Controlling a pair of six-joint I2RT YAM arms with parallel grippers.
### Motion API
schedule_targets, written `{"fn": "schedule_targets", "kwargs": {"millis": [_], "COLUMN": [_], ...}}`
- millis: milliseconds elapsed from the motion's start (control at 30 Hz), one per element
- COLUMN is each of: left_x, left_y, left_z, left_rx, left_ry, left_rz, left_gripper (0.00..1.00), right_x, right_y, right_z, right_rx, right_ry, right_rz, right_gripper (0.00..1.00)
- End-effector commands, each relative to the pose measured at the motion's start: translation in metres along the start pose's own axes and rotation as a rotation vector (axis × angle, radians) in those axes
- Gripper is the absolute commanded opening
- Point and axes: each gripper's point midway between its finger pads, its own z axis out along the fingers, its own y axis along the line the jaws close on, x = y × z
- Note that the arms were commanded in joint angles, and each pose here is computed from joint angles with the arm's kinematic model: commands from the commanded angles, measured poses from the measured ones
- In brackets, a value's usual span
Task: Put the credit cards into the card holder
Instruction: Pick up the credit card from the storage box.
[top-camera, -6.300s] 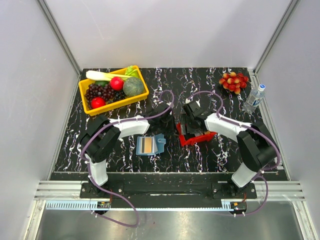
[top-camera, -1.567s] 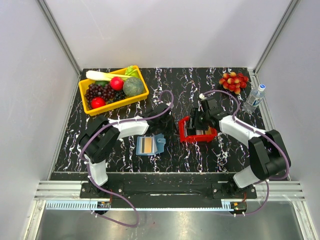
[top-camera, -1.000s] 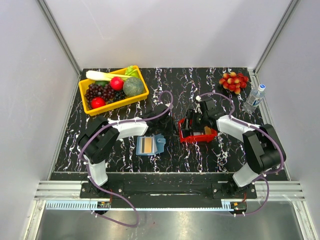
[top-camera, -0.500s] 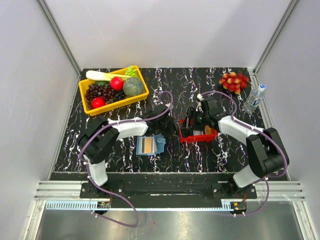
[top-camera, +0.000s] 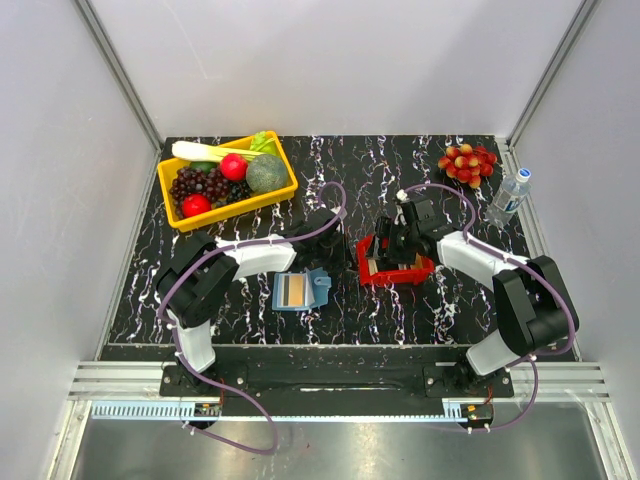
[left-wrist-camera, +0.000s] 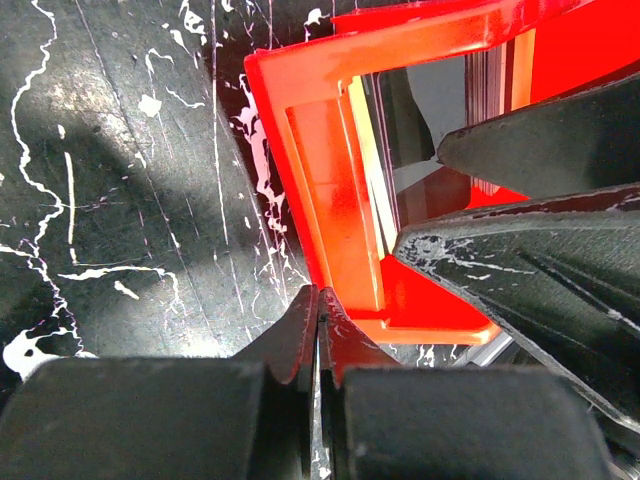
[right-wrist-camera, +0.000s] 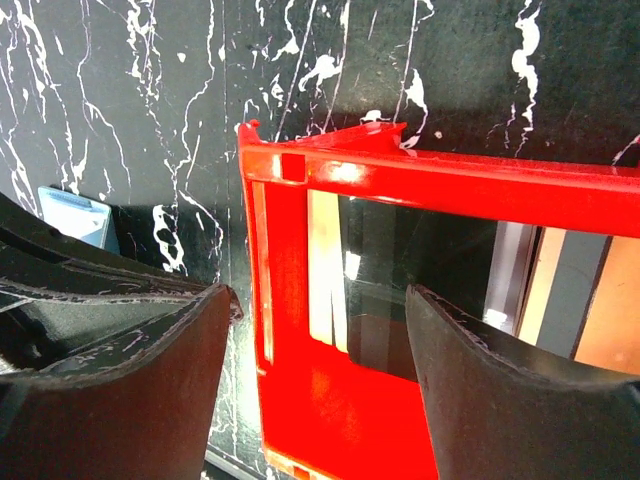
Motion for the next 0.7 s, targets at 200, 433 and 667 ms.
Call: {"fn": "schedule_targets", "kwargs": {"millis": [200, 433, 667], "left_x": [-0.014, -0.016, -0.016], "left_y": [-0.026, -0.028, -0.028], "left_z": [-0.013, -0.012, -0.012], "left_rx": [0.083, 0.088, 0.087], "left_ry": [-0.052, -0.048, -0.047], "left_rz": [0.025, 0.028, 0.032], "left_gripper": [0.0, 0.0, 0.0], "right_x": [-0.035, -0.034, -0.03], "right_y": [-0.026, -0.037, -0.052], "right_z": [-0.022, -0.01, 0.001], "right_rx": [0.208, 0.257, 0.332], "right_ry": [-0.14, -0.093, -0.05], "right_rz": [-0.018, -0.063, -0.074], "right_gripper": [0.79, 0.82, 0.83]}}
